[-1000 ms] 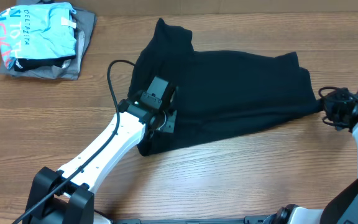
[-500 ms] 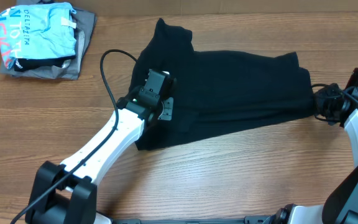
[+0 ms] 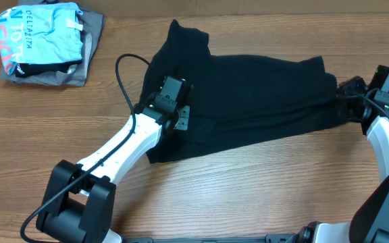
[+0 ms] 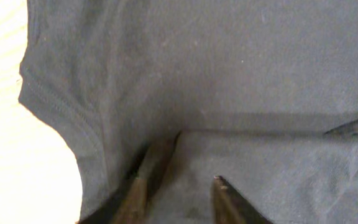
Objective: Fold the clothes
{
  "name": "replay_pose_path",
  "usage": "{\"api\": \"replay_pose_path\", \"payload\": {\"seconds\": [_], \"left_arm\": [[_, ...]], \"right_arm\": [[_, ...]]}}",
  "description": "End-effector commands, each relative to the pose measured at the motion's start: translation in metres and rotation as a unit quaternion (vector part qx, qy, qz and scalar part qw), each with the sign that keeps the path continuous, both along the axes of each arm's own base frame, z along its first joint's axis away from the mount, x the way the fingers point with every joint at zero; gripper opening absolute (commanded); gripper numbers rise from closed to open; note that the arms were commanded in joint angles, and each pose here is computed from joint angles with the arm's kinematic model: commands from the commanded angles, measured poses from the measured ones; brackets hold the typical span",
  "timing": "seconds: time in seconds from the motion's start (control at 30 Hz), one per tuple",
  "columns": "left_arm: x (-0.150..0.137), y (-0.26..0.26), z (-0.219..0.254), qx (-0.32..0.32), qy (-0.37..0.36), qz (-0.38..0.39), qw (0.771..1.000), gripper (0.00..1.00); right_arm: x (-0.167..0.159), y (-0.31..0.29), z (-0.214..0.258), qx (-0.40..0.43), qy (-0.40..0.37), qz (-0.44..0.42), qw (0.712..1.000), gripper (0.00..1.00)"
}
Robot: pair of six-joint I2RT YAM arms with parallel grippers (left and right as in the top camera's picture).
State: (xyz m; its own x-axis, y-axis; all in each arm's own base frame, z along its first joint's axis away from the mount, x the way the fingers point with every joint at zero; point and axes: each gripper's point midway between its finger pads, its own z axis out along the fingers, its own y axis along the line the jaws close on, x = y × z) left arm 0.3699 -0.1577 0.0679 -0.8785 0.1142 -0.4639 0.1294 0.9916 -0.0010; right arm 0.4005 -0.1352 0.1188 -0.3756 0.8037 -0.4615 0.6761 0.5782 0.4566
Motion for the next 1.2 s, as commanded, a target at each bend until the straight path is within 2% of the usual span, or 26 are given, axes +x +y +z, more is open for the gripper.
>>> {"api": "replay_pose_path", "payload": {"seconds": [0.0,0.03,0.13,0.27,0.33,0.43,0.53,0.63,0.77,1.17], "left_arm": [[-0.001,0.000,0.001,0.001,0.009,-0.006,1.000,0.50],[-0.003,0.000,0.000,0.001,0.014,-0.007,1.000,0.53],[-0.011,0.002,0.001,0.005,0.032,-0.009,0.999,0.54],[-0.029,0.007,0.010,0.015,0.078,-0.012,0.997,0.44],[-0.042,0.005,0.007,0.007,0.108,-0.019,0.994,0.37],[-0.058,-0.003,-0.005,-0.017,0.147,-0.032,0.989,0.19],[-0.064,-0.007,-0.012,-0.028,0.168,-0.037,0.985,0.13],[-0.074,-0.014,-0.019,-0.047,0.197,-0.044,0.978,0.10],[-0.078,-0.013,-0.030,-0.041,0.216,-0.042,0.975,0.04],[-0.094,-0.002,-0.075,-0.008,0.290,-0.027,0.957,0.04]], "right_arm": [[-0.007,-0.013,-0.004,-0.027,0.017,-0.013,0.999,0.71],[-0.009,-0.013,-0.006,-0.026,0.022,-0.014,0.999,0.74],[-0.017,-0.013,-0.011,-0.020,0.040,-0.014,0.999,0.79],[-0.022,-0.003,-0.017,-0.019,0.056,0.029,0.998,0.75],[-0.024,-0.002,-0.019,-0.017,0.062,0.030,0.997,0.63],[-0.022,-0.003,-0.023,-0.023,0.065,0.038,0.997,0.38],[-0.020,-0.005,-0.036,-0.023,0.077,0.040,0.996,0.23],[-0.020,-0.005,-0.064,-0.016,0.106,0.050,0.993,0.13],[-0.020,-0.003,-0.088,-0.003,0.127,0.054,0.990,0.09],[-0.022,-0.001,-0.104,-0.004,0.144,0.075,0.987,0.09]]}}
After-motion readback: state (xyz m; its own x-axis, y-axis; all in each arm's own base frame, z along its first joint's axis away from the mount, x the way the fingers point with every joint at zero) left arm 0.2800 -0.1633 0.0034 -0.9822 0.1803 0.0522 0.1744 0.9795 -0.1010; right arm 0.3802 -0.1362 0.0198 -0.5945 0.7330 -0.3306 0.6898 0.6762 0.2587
